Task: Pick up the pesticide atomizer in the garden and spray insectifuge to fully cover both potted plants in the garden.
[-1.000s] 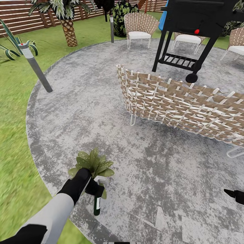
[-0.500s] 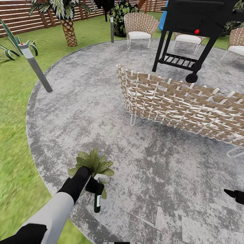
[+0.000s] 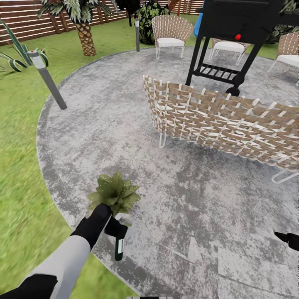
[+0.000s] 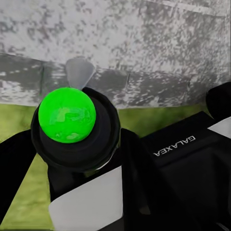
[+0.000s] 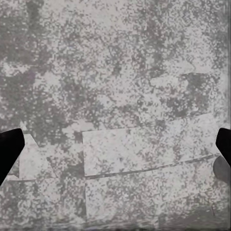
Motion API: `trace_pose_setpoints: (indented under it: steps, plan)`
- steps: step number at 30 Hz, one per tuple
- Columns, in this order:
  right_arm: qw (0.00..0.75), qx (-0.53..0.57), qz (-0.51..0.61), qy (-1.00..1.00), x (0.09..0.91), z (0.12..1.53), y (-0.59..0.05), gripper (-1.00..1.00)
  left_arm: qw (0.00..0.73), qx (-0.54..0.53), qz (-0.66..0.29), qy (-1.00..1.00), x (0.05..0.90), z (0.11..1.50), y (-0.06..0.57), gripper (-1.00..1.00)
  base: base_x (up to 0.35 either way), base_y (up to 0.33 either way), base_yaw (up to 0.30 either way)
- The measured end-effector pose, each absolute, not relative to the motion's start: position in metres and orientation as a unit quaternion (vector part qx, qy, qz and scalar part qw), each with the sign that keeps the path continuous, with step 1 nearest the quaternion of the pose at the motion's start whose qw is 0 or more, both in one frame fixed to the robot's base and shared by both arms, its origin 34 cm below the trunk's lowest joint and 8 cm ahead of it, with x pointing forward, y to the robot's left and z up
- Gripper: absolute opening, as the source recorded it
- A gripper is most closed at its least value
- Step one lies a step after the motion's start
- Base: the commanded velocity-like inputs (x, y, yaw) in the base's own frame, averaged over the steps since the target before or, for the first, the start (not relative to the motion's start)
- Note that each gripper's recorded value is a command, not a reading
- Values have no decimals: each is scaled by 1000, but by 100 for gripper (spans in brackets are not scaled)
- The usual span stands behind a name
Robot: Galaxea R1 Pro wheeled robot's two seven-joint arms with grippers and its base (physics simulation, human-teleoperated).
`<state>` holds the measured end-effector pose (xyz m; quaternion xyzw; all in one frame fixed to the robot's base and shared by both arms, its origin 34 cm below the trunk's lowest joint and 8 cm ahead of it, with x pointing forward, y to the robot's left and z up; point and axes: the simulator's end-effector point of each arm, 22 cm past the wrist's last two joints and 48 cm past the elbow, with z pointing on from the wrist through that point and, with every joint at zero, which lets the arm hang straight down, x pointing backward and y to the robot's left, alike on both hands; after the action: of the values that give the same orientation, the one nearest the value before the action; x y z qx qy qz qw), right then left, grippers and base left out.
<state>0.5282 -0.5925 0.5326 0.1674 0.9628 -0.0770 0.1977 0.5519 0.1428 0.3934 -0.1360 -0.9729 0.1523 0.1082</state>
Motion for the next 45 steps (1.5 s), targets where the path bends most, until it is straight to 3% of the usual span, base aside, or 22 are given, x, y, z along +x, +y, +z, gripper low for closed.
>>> trace_pose_setpoints:
  steps: [16,45]
  plan:
    - [199,168,-75,963,529,533,-591,100,102,-158,127,-974,550,387,158,-100,-337,36,0]
    - [200,167,-74,963,530,534,-591,100,53,-178,140,-973,568,385,150,-100,-158,269,0]
